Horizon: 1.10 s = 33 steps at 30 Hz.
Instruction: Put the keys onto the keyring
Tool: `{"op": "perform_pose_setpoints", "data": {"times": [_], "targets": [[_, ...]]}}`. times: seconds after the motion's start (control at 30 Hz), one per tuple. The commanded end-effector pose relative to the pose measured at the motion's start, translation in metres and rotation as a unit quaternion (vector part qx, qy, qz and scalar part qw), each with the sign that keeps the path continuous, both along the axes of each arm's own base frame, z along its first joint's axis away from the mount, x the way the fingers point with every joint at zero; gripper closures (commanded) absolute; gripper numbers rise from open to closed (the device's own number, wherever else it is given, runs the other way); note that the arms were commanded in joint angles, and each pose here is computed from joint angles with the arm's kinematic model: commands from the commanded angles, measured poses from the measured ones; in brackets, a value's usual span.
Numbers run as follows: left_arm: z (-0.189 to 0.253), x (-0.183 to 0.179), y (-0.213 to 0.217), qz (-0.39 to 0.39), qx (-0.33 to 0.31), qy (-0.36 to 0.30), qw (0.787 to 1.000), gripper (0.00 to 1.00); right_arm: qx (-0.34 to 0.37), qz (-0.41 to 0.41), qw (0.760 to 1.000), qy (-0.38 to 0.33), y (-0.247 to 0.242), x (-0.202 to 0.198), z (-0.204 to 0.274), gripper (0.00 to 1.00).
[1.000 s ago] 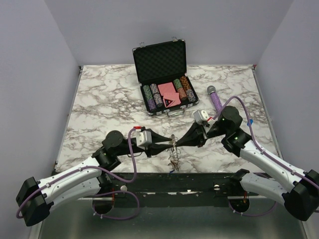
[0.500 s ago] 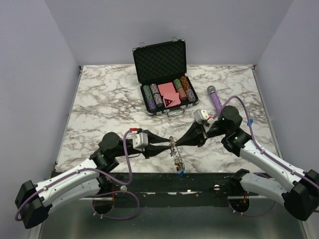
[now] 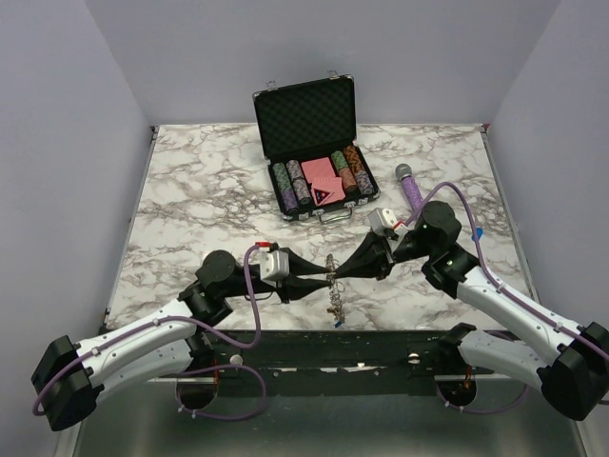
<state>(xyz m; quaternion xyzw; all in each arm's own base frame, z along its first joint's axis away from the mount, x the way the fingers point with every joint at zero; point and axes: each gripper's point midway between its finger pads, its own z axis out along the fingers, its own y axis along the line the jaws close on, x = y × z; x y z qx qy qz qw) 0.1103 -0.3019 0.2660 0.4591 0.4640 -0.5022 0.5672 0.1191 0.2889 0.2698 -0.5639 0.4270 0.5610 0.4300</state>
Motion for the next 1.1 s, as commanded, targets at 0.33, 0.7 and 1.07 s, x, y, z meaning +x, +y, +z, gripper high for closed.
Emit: {"op": "perform_pose_setpoints", "data": {"times": [0.33, 0.7, 1.07], "targets": [[-0.002, -0.001, -0.007, -0.015, 0.000, 0.009, 1.000, 0.82, 0.011, -0.005, 1.000, -0.013, 0.001, 0.004, 0.013, 1.00], [-0.016, 0.008, 0.003, 0.021, 0.112, 0.045, 0.992, 1.00, -0.032, -0.005, 0.999, -0.008, -0.001, 0.006, 0.005, 0.92], [-0.016, 0.016, 0.011, 0.040, 0.242, 0.112, 0.963, 1.00, -0.114, -0.013, 0.993, -0.001, -0.004, 0.017, -0.005, 0.66]]}}
